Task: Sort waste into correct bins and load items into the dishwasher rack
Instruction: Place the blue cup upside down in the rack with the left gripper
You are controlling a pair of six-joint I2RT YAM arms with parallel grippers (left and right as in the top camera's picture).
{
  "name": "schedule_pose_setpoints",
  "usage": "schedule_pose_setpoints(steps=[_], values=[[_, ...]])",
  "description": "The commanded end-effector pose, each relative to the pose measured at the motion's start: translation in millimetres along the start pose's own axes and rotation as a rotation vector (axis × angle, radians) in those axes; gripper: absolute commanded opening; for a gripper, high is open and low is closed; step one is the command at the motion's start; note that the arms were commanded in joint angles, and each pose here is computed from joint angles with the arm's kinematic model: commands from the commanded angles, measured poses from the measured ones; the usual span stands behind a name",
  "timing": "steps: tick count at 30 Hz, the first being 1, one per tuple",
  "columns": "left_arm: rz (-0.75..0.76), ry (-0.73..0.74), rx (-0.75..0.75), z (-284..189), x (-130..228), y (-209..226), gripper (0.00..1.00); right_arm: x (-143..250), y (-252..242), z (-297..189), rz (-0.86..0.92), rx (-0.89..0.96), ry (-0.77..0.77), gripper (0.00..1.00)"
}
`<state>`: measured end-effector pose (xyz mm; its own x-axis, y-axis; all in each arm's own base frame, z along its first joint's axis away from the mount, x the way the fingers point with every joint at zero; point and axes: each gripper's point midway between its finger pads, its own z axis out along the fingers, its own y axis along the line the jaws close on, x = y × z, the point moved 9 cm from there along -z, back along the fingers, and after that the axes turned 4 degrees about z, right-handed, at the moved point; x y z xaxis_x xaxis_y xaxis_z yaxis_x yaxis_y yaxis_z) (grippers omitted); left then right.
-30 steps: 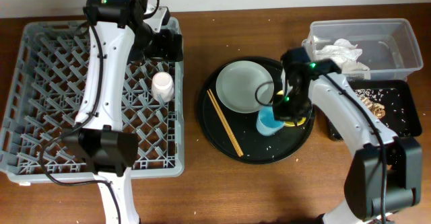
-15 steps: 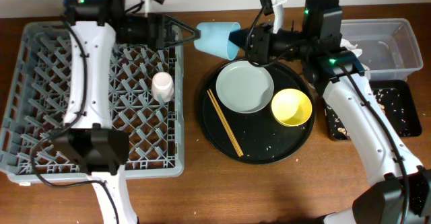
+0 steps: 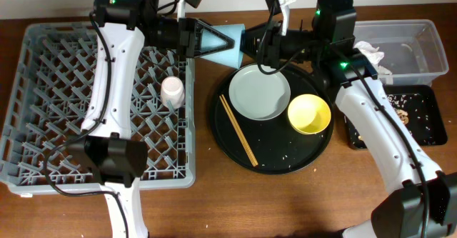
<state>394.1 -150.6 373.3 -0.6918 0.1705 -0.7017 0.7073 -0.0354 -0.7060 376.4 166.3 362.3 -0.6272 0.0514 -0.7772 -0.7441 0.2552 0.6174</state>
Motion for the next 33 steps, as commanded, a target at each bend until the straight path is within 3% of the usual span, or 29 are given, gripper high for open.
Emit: schedule_pose_setpoints(steps=[1,4,5,11,12,15,17,20,26,30,33], values=[[0.013,-0.011,0.059,8.2,-2.5,-10.9,0.59,-1.0,-9.6,3.5,0.003,0.066,-0.023,0.73],[0.012,-0.024,0.045,0.8,-3.2,-9.0,0.59,-4.4,-17.3,-7.9,0.013,0.094,-0.041,0.95],[0.01,-0.035,0.028,-6.8,-3.7,-7.1,0.59,-5.5,-24.0,-17.5,0.034,0.119,-0.05,0.98],[-0.083,0.047,-0.312,-60.2,13.1,19.2,0.59,3.4,-65.2,-79.3,0.238,0.321,-0.081,0.98],[-0.135,0.102,-0.425,-68.1,19.8,26.9,0.56,9.7,-69.9,-82.1,0.26,0.371,-0.065,0.98],[-0.433,0.297,-1.005,-97.4,43.8,52.2,0.56,27.5,-80.9,-87.0,0.347,0.529,-0.019,0.98],[-0.48,0.335,-1.209,-108.7,47.1,51.1,0.56,39.4,-86.5,-92.1,0.402,0.633,0.018,0.98],[-0.462,0.345,-1.279,-108.0,44.7,41.4,0.56,50.8,-91.3,-98.4,0.458,0.743,0.053,0.98],[-0.401,0.4,-1.421,-89.3,53.1,-12.7,0.56,57.9,-91.3,-100.6,0.495,0.774,0.081,0.98],[-0.574,0.576,-1.385,-67.9,103.8,22.1,0.56,62.0,-93.3,-104.0,0.51,0.828,0.094,0.98],[-0.632,0.599,-1.383,-63.6,129.5,52.0,0.56,63.5,-92.9,-104.3,0.519,0.831,0.101,0.98]])
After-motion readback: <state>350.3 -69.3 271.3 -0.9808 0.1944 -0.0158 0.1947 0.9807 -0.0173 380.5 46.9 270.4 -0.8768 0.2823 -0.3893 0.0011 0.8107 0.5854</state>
